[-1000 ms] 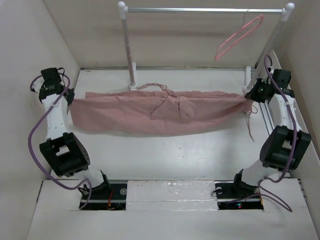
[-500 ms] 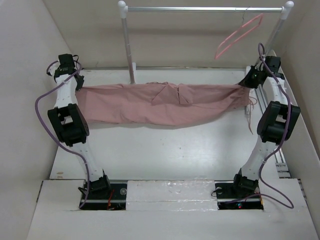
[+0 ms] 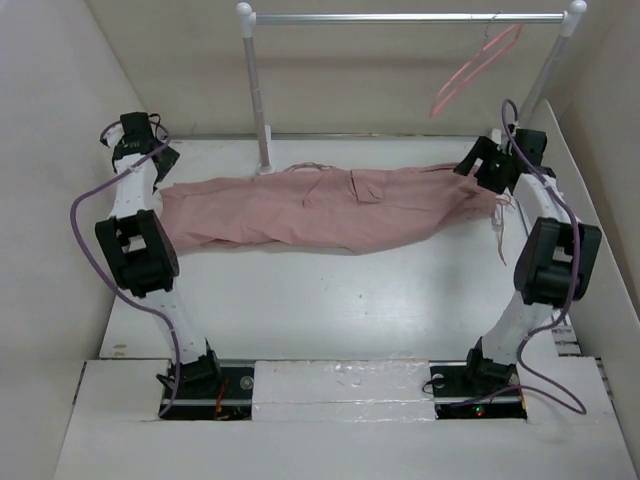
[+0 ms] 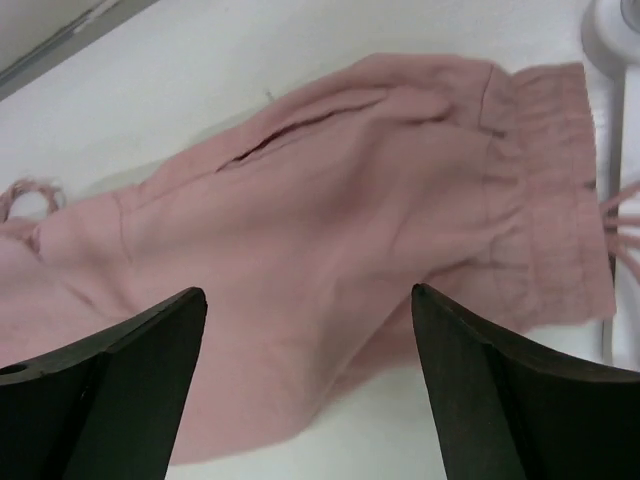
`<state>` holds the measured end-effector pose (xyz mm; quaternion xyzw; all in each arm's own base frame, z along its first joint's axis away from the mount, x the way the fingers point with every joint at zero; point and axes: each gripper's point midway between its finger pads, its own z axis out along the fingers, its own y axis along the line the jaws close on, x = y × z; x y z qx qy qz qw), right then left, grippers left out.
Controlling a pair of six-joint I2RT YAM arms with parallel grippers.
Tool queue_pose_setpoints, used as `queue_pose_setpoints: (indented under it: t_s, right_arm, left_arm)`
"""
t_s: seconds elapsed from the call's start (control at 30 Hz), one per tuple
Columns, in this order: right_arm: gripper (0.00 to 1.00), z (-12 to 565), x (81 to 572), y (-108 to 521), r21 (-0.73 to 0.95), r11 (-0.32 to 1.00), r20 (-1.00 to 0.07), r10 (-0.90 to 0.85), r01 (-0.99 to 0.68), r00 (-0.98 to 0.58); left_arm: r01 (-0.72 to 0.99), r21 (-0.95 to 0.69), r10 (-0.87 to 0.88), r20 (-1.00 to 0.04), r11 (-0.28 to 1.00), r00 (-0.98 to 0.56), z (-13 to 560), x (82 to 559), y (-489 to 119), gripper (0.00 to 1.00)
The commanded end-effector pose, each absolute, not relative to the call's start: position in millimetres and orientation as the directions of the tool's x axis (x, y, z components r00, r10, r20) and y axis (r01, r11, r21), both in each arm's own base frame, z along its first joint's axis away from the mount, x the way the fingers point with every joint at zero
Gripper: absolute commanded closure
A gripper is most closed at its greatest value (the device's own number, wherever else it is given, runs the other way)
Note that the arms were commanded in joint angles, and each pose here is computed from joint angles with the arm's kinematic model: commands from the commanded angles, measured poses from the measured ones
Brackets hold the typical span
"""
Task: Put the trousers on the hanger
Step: Fold the trousers at the center of the board.
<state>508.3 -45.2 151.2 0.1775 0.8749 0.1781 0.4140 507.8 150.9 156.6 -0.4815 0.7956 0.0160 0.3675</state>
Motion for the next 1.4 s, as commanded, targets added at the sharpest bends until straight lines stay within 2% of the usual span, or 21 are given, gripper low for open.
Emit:
queue_pose_setpoints:
  t_s: [0.0,0.1,0.13,0.17,0.2,0.23,0.37,0.53,0.67,0.77,0.8,0.87,0.9,0.93,1.0,1.07,1.2,1.37]
  right_arm:
    - [0.12,220.8,495.0,-39.7,0.434,0.898,-0.794,0.417,0.068,-0.442]
    - [0.31,189.5,469.0,-43.1,0.426,0.897,-0.768,0.429,0.121,-0.475]
    - [0.36,185.3,461.1,-42.9,0.422,0.897,-0.765,0.43,0.131,-0.479]
    - [0.36,162.2,449.4,-45.4,0.423,0.891,-0.741,0.444,0.164,-0.503]
    - [0.36,154.7,444.0,-49.4,0.428,0.885,-0.733,0.46,0.185,-0.501]
    - [0.29,141.6,439.8,-48.0,0.435,0.878,-0.718,0.471,0.198,-0.512]
    - [0.15,95.7,438.1,-51.0,0.51,0.825,-0.645,0.555,0.244,-0.526]
    - [0.14,78.6,455.2,-60.9,0.546,0.778,-0.602,0.623,0.311,-0.5]
    - [0.17,65.8,465.4,-61.2,0.592,0.725,-0.554,0.683,0.352,-0.476]
    - [0.37,54.1,473.3,-52.4,0.614,0.698,-0.521,0.71,0.369,-0.474]
    - [0.62,51.4,474.7,-52.3,0.617,0.692,-0.513,0.715,0.374,-0.476]
    - [0.81,45.2,477.0,-48.5,0.618,0.688,-0.499,0.718,0.382,-0.486]
    - [0.95,44.5,475.8,-49.8,0.61,0.691,-0.502,0.716,0.388,-0.486]
    - [0.99,51.2,473.8,-51.5,0.595,0.709,-0.523,0.699,0.379,-0.487]
    - [1.0,43.6,462.3,-54.9,0.554,0.733,-0.538,0.677,0.394,-0.502]
    - [1.0,72.6,447.1,-56.9,0.508,0.783,-0.601,0.621,0.359,-0.504]
    - [1.0,71.1,404.2,-69.2,0.452,0.802,-0.615,0.597,0.39,-0.514]
    - [1.0,55.4,349.7,-82.3,0.439,0.776,-0.575,0.63,0.453,-0.522]
  left_arm:
    - [-0.704,-0.387,-0.707,-0.668,0.596,-0.231,223.0,474.5,138.7,0.3]
    - [-0.687,-0.418,-0.739,-0.621,0.594,-0.262,200.5,434.5,112.0,0.32]
    - [-0.677,-0.444,-0.757,-0.597,0.587,-0.265,194.1,425.1,103.0,0.32]
    - [-0.68,-0.444,-0.765,-0.583,0.583,-0.274,176.0,404.1,95.5,0.32]
    - [-0.687,-0.441,-0.773,-0.567,0.577,-0.285,163.9,393.1,90.9,0.32]
    - [-0.69,-0.443,-0.78,-0.555,0.572,-0.289,155.2,385.2,87.2,0.32]
    - [-0.746,-0.384,-0.815,-0.452,0.544,-0.361,92.4,354.0,73.2,0.32]
    - [-0.763,-0.365,-0.836,-0.363,0.533,-0.411,63.7,357.1,64.0,0.3]
    - [-0.773,-0.366,-0.844,-0.367,0.518,-0.392,59.0,358.5,68.9,0.29]
    - [-0.793,-0.366,-0.863,-0.341,0.488,-0.374,49.1,350.5,75.7,0.29]
    - [-0.794,-0.362,-0.862,-0.341,0.488,-0.375,47.2,349.9,76.1,0.29]
    - [-0.809,-0.33,-0.863,-0.331,0.486,-0.383,40.2,345.0,77.5,0.29]
    - [-0.813,-0.326,-0.864,-0.328,0.482,-0.381,39.2,344.6,77.8,0.3]
    - [-0.818,-0.316,-0.864,-0.33,0.481,-0.38,37.4,342.8,79.0,0.3]
    - [-0.825,-0.302,-0.863,-0.338,0.477,-0.375,38.0,340.9,81.7,0.3]
    - [-0.845,-0.264,-0.855,-0.379,0.466,-0.353,42.2,337.8,92.6,0.31]
    - [-0.891,-0.185,-0.845,-0.44,0.415,-0.303,53.1,329.4,112.3,0.29]
    - [-0.903,-0.209,-0.876,-0.396,0.376,-0.273,55.4,325.4,117.4,0.29]
